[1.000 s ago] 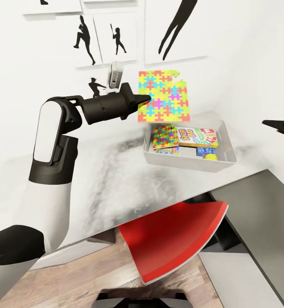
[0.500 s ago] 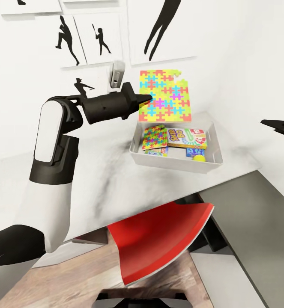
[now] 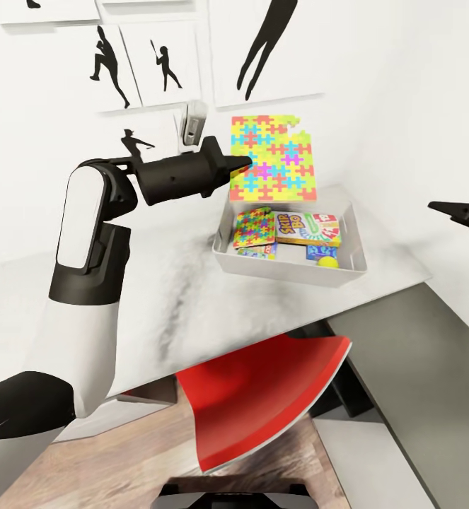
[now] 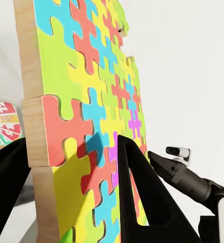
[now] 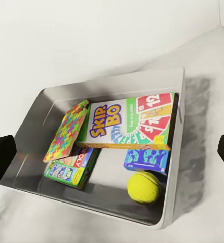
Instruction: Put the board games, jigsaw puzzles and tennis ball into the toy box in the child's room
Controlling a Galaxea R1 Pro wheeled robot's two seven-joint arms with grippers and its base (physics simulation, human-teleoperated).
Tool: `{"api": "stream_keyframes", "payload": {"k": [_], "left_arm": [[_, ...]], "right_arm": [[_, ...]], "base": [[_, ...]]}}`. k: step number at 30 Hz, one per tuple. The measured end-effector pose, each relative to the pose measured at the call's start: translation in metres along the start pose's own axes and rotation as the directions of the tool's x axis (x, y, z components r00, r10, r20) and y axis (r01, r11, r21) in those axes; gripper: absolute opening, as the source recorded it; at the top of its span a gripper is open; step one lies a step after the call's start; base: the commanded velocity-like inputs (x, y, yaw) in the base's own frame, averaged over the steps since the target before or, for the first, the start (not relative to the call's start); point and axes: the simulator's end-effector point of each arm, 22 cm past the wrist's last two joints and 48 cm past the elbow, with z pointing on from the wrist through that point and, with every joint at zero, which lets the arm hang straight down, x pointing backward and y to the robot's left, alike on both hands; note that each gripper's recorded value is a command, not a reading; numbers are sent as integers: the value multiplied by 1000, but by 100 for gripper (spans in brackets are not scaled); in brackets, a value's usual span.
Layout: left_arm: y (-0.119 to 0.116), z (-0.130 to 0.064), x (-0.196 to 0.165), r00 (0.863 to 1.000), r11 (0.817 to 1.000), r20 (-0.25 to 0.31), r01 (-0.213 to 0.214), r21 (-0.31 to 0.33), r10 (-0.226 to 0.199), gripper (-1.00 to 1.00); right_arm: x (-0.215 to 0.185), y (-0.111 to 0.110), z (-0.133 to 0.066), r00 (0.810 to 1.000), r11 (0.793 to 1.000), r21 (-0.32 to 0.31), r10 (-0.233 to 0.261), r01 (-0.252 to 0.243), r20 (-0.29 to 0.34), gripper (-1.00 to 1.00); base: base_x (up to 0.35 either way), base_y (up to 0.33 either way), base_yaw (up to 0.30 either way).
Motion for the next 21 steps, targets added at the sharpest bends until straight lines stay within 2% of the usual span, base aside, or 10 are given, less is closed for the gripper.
{"api": "stream_keyframes", "payload": {"k": [8,16,21], "left_arm": [[1,8,8,1000,1000,-16,-16,-18,16,-100],[25,26,21,997,998,-60,51,-48,-54,-100],[30,34,19,994,996,-75,75,-42,-78,-100]], "right_arm": [[2,0,0,1000,1000,0,2,-2,-3,100],[2,0,1,1000,1000,-1,3,-3,-3,100],[2,0,1,1000,1000,-1,4,-4,-3,100]], "base": [[0,-2,73],[0,0,12],[0,0,-91]]}}
